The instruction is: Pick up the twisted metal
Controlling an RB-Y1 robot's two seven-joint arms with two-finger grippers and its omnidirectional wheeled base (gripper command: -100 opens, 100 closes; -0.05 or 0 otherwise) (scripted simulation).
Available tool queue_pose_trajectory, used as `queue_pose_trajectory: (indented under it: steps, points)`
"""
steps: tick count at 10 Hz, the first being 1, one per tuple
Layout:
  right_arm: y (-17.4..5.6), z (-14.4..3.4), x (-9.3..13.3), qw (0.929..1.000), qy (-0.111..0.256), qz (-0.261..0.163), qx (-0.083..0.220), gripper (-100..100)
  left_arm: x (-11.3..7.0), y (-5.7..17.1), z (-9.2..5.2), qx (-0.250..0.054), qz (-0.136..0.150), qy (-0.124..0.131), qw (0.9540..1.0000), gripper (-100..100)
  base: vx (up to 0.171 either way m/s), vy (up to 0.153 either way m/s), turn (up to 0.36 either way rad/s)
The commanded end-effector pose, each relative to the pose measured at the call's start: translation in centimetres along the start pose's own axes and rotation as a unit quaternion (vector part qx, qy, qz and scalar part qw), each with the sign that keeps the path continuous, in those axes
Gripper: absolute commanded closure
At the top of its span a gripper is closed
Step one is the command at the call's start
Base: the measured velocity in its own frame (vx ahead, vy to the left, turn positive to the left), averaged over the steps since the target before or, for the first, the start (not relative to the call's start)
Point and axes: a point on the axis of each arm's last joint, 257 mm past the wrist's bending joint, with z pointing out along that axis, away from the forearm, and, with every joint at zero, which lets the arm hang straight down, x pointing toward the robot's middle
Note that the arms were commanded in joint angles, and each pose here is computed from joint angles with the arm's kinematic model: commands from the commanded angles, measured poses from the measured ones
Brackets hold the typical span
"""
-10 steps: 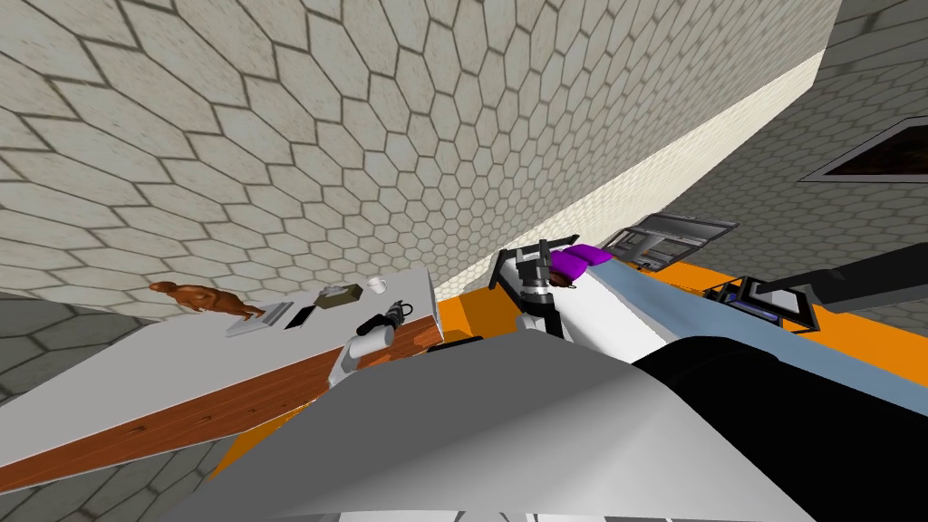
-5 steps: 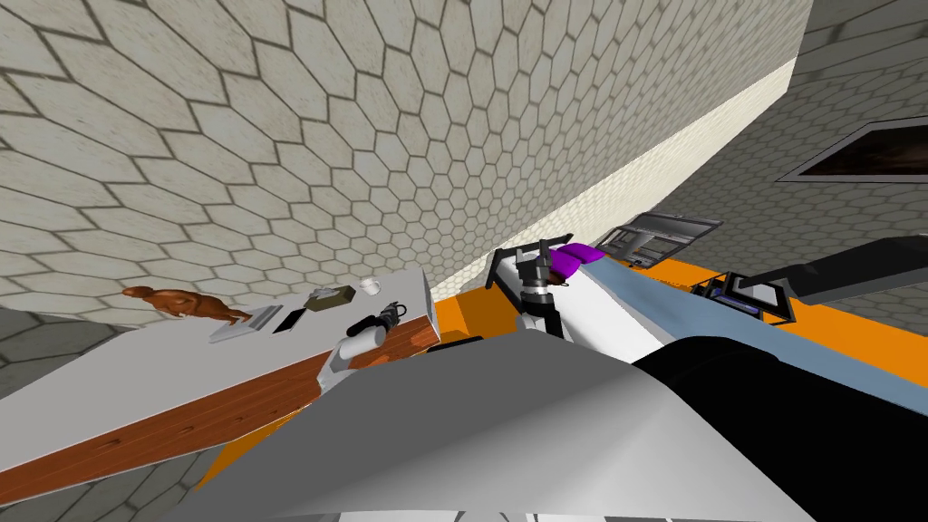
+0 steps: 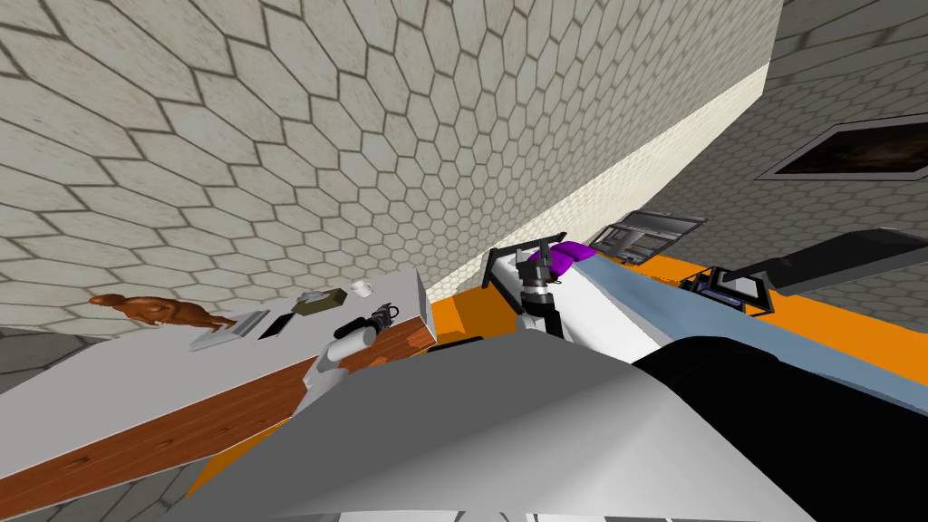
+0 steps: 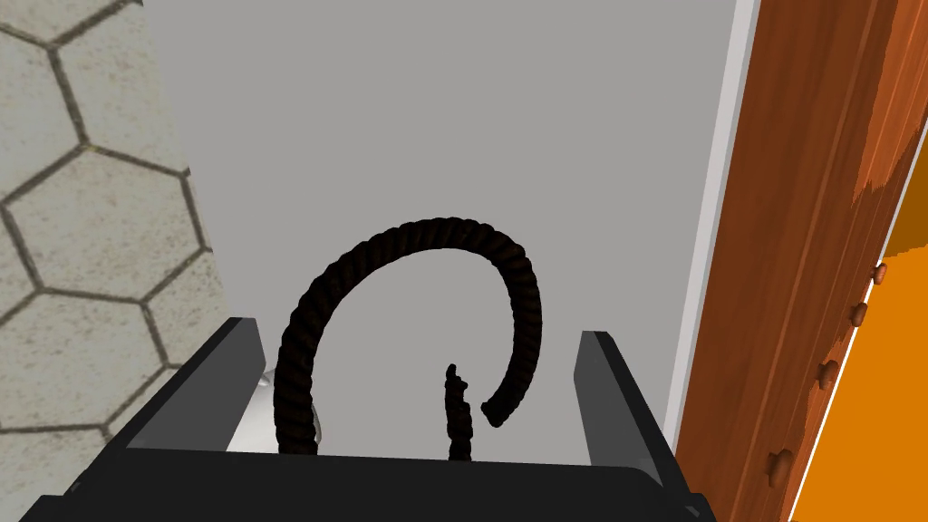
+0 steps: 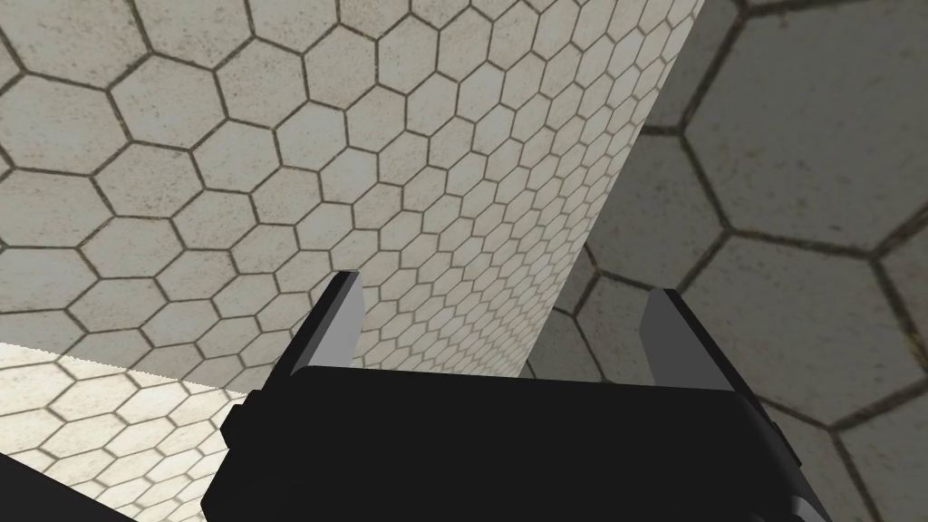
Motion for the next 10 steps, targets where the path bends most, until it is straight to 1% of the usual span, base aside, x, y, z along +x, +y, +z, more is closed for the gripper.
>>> queue_pose_trajectory:
  steps: [1, 2, 3, 4, 5, 6, 7, 8, 9, 10]
  points:
    - [0.0, 0.0, 0.0, 1.0, 0.0, 0.0, 0.0, 0, -2.5, 0.2, 0.1, -0.005, 0.002, -0.01, 0.9999, -100, -0.02, -0.093, -0.059]
    - [0.0, 0.0, 0.0, 1.0, 0.0, 0.0, 0.0, 0, -2.3, 0.7, 0.2, -0.01, -0.012, -0.004, 0.9999, -100, -0.009, -0.052, 0.01]
    - [0.0, 0.0, 0.0, 1.0, 0.0, 0.0, 0.0, 0, -2.1, 0.7, 0.2, -0.009, -0.021, 0.001, 0.9998, -100, -0.008, -0.013, 0.016]
    - [0.0, 0.0, 0.0, 1.0, 0.0, 0.0, 0.0, 0, -4.9, -0.7, 0.3, 0.003, -0.008, -0.015, 0.9998, -100, -0.014, -0.061, -0.103]
    - [0.0, 0.0, 0.0, 1.0, 0.0, 0.0, 0.0, 0, -6.0, 0.1, 0.3, -0.007, -0.02, -0.018, 0.9996, -100, -0.018, -0.085, -0.063]
    - [0.0, 0.0, 0.0, 1.0, 0.0, 0.0, 0.0, 0, -5.6, 0.0, 0.3, -0.005, -0.031, -0.012, 0.9994, -100, -0.014, -0.052, 0.007]
    - [0.0, 0.0, 0.0, 1.0, 0.0, 0.0, 0.0, 0, -8.7, -1.5, 0.1, 0.007, -0.021, -0.031, 0.9993, -100, -0.034, -0.084, -0.102]
    - [0.0, 0.0, 0.0, 1.0, 0.0, 0.0, 0.0, 0, -9.8, -1.2, 0.0, 0.003, -0.026, -0.036, 0.999, -100, -0.027, -0.098, -0.06]
    - [0.0, 0.0, 0.0, 1.0, 0.0, 0.0, 0.0, 0, -9.6, -1.0, 0.0, 0.001, -0.042, -0.03, 0.9987, -100, -0.005, -0.06, 0.014]
    - [0.0, 0.0, 0.0, 1.0, 0.0, 0.0, 0.0, 0, -12.4, -3.1, -0.4, 0.02, -0.029, -0.049, 0.9982, -100, -0.011, -0.103, -0.11]
